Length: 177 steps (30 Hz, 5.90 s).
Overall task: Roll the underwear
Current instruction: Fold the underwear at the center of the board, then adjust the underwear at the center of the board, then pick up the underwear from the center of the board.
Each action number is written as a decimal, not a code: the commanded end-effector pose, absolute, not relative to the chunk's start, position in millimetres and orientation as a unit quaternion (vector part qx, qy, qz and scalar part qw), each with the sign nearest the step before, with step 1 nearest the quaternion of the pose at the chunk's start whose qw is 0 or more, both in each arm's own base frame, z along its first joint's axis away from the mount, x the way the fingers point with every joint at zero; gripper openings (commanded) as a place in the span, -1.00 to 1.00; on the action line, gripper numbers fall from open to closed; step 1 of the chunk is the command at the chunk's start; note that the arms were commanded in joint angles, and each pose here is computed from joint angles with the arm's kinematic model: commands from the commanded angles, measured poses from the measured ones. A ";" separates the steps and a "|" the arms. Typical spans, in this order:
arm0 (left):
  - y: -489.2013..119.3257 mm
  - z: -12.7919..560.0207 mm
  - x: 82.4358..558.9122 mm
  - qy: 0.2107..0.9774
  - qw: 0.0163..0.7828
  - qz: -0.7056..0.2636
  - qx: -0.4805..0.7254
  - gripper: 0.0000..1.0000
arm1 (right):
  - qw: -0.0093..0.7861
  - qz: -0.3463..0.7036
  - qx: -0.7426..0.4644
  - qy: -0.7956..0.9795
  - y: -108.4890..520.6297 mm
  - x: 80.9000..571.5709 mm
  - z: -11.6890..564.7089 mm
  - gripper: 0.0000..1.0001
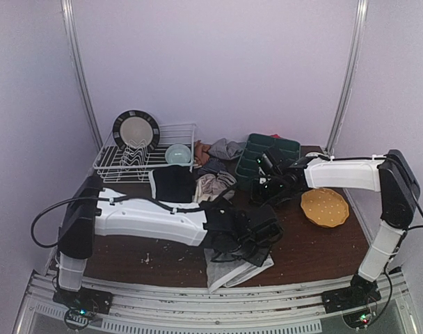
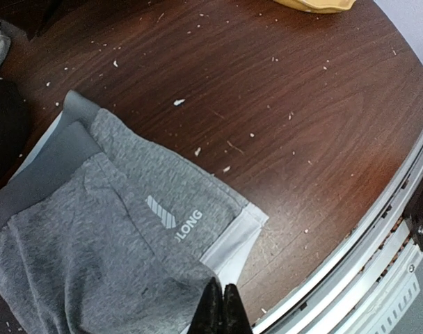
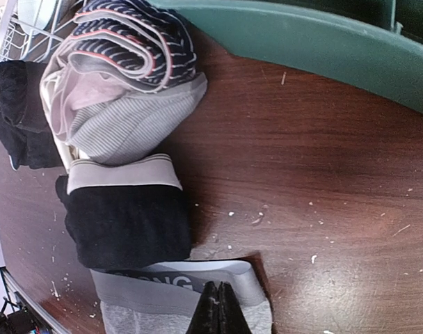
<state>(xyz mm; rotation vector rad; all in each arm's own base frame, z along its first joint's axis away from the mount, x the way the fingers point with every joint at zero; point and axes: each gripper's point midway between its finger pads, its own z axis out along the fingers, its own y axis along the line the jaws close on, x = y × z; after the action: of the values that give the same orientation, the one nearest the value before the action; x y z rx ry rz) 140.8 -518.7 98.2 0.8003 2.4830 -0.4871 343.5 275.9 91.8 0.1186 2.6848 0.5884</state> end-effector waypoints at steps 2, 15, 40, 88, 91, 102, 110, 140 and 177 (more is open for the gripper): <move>-543.0 82.8 149.3 0.904 0.223 -0.210 0.298 -1.00 | 0.191 0.203 0.054 0.959 253.9 338.8 89.9 -1.00; -503.9 160.7 130.6 0.877 0.251 -0.256 0.321 0.95 | 0.206 0.236 0.030 0.949 243.5 293.1 111.3 -0.01; -403.5 54.1 179.3 0.941 0.202 -0.186 0.197 -0.35 | 0.121 0.218 -0.028 0.968 300.1 281.8 37.6 -0.50; -356.8 78.2 167.5 0.941 0.216 -0.189 0.179 0.80 | 0.198 0.144 -0.133 0.960 303.1 240.7 94.6 -0.15; -349.7 78.0 169.4 0.942 0.222 -0.181 0.174 0.80 | 0.203 0.096 -0.131 0.966 291.9 235.6 79.6 -0.13; -341.5 52.2 164.2 0.951 0.204 -0.173 0.155 0.72 | 0.192 0.038 -0.148 0.969 279.5 239.4 40.9 0.65; -332.3 45.2 160.8 0.954 0.200 -0.168 0.149 0.72 | 0.165 -0.001 -0.139 0.976 268.4 237.0 13.0 0.45; -366.3 51.9 171.4 0.944 0.207 -0.180 0.183 0.68 | 0.139 0.188 -0.037 0.972 235.2 217.5 36.3 0.36; -377.7 40.6 166.1 0.943 0.189 -0.197 0.193 0.17 | 0.143 0.239 -0.020 0.960 250.7 203.9 73.7 -1.00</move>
<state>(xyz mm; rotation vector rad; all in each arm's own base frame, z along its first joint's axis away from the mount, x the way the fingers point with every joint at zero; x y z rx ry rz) 163.7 -369.2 41.0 0.5430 2.6628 -0.5073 201.9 249.4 65.1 -0.1155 2.7656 0.7257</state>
